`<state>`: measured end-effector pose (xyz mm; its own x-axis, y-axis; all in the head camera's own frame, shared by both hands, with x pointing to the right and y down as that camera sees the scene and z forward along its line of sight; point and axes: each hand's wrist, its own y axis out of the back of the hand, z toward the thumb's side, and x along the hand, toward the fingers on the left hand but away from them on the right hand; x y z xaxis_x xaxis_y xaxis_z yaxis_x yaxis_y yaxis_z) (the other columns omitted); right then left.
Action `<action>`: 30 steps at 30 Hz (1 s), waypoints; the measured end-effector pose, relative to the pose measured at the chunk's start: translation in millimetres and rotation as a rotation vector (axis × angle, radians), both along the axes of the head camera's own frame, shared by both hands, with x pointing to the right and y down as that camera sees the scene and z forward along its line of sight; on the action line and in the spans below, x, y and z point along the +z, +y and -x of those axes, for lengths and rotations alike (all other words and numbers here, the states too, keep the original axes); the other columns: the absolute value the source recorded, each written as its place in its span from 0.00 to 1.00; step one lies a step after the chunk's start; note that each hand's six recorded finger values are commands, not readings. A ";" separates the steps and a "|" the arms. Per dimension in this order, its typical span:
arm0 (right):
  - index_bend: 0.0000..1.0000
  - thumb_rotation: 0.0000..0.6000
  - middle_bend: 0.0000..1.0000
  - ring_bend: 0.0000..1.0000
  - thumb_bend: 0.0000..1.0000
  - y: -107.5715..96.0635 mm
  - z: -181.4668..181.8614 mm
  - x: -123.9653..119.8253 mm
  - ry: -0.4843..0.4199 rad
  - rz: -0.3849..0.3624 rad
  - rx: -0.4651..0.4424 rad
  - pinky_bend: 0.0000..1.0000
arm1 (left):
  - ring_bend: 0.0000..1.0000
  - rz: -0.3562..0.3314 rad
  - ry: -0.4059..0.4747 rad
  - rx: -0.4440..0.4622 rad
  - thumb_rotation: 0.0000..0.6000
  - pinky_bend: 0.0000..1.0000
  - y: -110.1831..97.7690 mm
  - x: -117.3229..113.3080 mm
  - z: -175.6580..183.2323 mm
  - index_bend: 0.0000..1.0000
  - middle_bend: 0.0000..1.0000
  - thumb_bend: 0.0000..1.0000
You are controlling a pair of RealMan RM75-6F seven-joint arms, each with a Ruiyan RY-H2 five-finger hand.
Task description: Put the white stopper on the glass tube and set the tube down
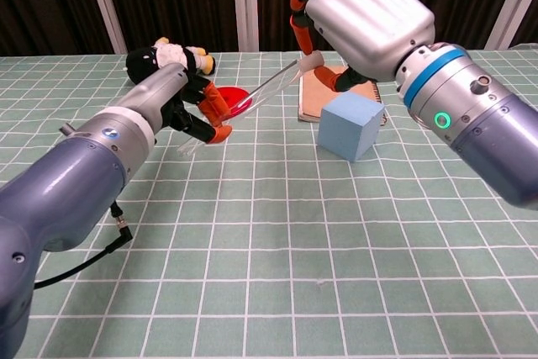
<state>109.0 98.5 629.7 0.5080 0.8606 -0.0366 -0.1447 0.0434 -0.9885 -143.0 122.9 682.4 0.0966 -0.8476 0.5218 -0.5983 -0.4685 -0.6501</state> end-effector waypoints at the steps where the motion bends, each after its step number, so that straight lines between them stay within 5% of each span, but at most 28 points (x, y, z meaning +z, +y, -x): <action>1: 0.56 1.00 0.23 0.06 0.45 0.2 0.1 0.0 -0.002 0.001 0.001 0.00 | 0.09 0.000 0.001 0.000 1.00 0.00 0.1 0.1 -0.4 0.57 0.50 0.59; 30: 0.56 1.00 0.23 0.05 0.45 6.7 3.2 -0.9 -0.013 0.009 -0.006 0.00 | 0.10 0.005 0.026 -0.001 1.00 0.00 1.8 -2.9 -11.8 0.57 0.50 0.59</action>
<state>105.8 105.1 628.8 0.5138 0.8571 -0.0378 -0.1313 0.0350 -0.9907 -131.1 124.7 679.6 0.1094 -0.8448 0.5237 -0.6153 -0.4714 -0.6319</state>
